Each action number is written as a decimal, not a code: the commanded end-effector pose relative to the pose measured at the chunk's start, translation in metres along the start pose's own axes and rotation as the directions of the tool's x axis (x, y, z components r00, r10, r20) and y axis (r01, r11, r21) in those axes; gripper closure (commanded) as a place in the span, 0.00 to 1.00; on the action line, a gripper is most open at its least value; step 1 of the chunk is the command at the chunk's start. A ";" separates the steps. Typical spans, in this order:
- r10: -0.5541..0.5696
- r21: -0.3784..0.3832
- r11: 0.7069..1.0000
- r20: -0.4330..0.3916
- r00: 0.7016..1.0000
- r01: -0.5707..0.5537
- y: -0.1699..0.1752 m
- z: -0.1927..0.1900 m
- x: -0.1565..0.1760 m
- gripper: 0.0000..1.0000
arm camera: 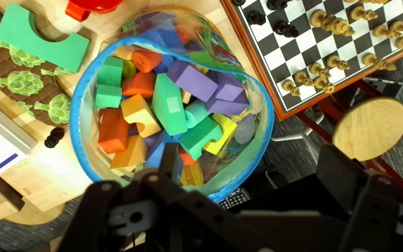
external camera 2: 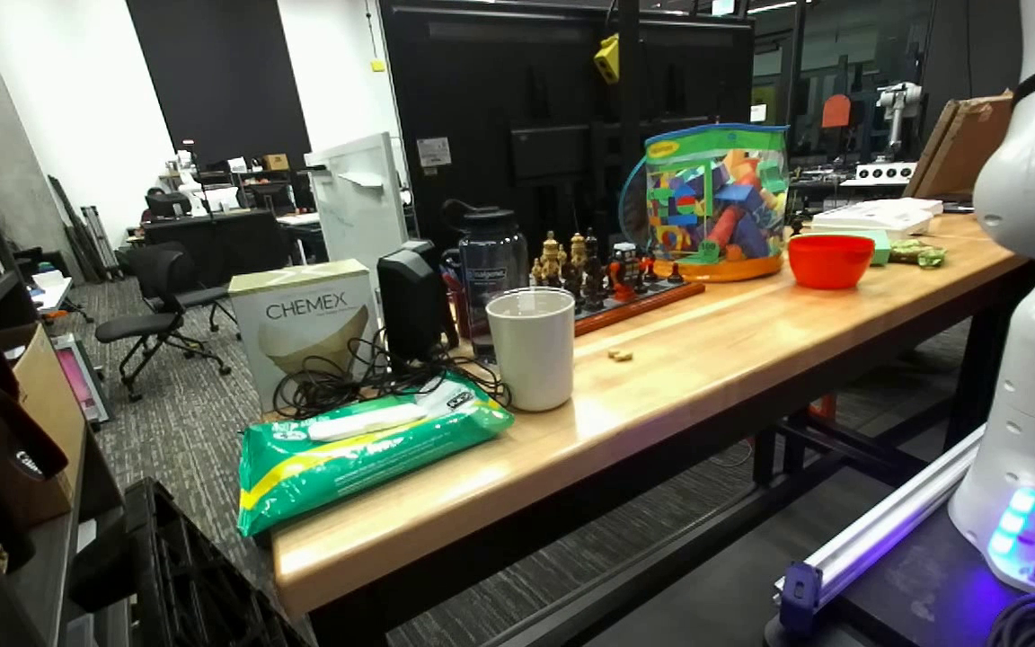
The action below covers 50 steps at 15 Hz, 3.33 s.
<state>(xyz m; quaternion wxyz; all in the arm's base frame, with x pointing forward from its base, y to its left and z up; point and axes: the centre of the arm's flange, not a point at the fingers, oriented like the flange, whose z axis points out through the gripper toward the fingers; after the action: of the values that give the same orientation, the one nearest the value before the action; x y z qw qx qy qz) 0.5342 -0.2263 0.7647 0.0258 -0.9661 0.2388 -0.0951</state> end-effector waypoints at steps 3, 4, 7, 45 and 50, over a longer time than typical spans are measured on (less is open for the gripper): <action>0.000 -0.007 1.000 0.061 0.998 0.000 -0.005 -0.005 0.045 0.00; -0.003 -0.012 1.000 0.071 0.997 0.004 -0.007 0.000 0.050 0.00; -0.009 -0.021 1.000 0.106 0.994 0.012 -0.012 0.024 0.066 0.00; 0.071 -0.079 0.996 0.391 0.918 -0.043 0.007 0.226 0.128 0.00; 0.106 -0.107 0.992 0.422 0.900 -0.066 0.004 0.240 0.130 0.00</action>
<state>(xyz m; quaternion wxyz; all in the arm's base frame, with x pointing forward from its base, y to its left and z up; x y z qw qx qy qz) 0.6485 -0.2728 0.5253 0.0428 -0.9565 0.2613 0.1222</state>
